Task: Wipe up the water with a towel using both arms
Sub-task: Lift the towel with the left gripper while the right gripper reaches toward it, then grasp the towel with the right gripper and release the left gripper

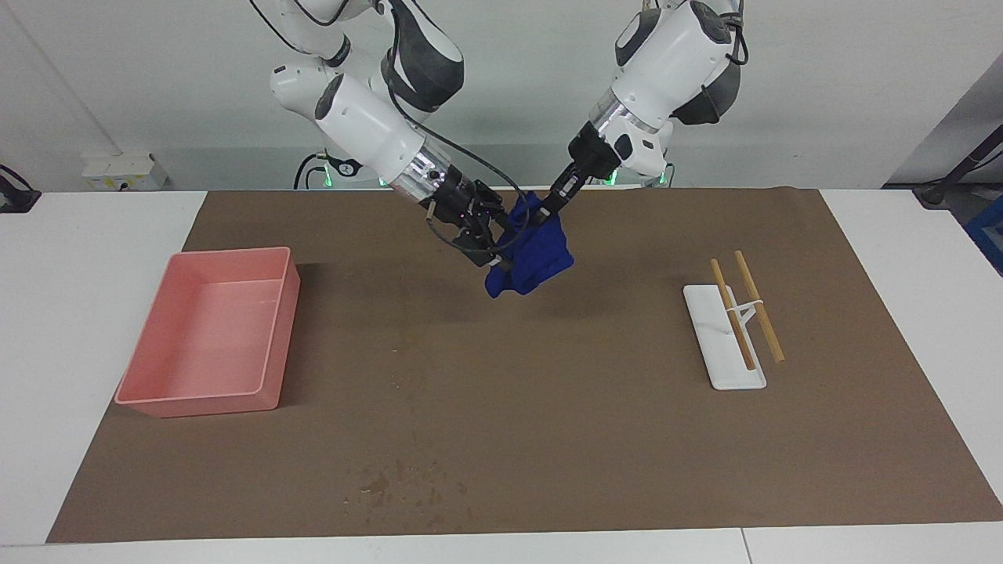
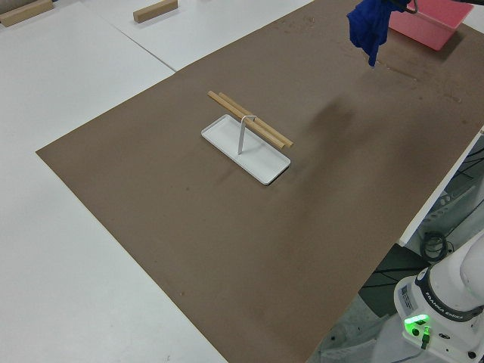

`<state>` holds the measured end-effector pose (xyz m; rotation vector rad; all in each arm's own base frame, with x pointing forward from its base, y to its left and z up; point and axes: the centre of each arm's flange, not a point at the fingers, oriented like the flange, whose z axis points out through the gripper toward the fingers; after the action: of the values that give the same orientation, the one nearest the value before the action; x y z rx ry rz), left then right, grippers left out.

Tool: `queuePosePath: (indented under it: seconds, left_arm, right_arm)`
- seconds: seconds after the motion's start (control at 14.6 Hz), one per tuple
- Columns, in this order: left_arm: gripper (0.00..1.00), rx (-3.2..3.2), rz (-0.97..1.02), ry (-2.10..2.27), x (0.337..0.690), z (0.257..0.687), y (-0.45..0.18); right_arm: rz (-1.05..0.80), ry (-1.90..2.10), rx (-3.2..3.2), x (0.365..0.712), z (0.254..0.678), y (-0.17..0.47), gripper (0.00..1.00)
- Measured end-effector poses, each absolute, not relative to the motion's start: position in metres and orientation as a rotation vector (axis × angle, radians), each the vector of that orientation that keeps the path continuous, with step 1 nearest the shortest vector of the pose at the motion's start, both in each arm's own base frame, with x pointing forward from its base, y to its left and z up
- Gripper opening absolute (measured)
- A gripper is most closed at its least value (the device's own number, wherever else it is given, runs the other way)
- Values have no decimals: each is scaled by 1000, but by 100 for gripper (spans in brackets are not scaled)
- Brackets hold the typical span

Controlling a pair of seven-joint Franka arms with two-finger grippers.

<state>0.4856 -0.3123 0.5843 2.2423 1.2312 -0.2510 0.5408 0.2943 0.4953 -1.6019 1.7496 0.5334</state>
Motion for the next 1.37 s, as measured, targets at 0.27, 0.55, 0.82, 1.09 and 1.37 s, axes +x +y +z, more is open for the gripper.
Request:
queuePosePath:
  seconds: [0.27,0.55,0.82,1.09,1.37]
  left_arm:
    - [13,2199,-237,1244,478,583,-331]
    - [13,2146,-205,1276,472,576,-340]
    - [13,2141,-200,1281,472,573,-341]
    - [13,2124,-182,1285,474,573,-339]
    - [13,2121,-178,1284,474,574,-339]
  right_arm:
    - [542,1756,-1596,541,490,298,100]
    - [538,1748,-1608,539,487,301,100]
    - [506,1687,-1664,538,486,301,90]
    - [481,1631,-1711,537,486,304,44]
    - [475,1618,-1723,537,485,304,15]
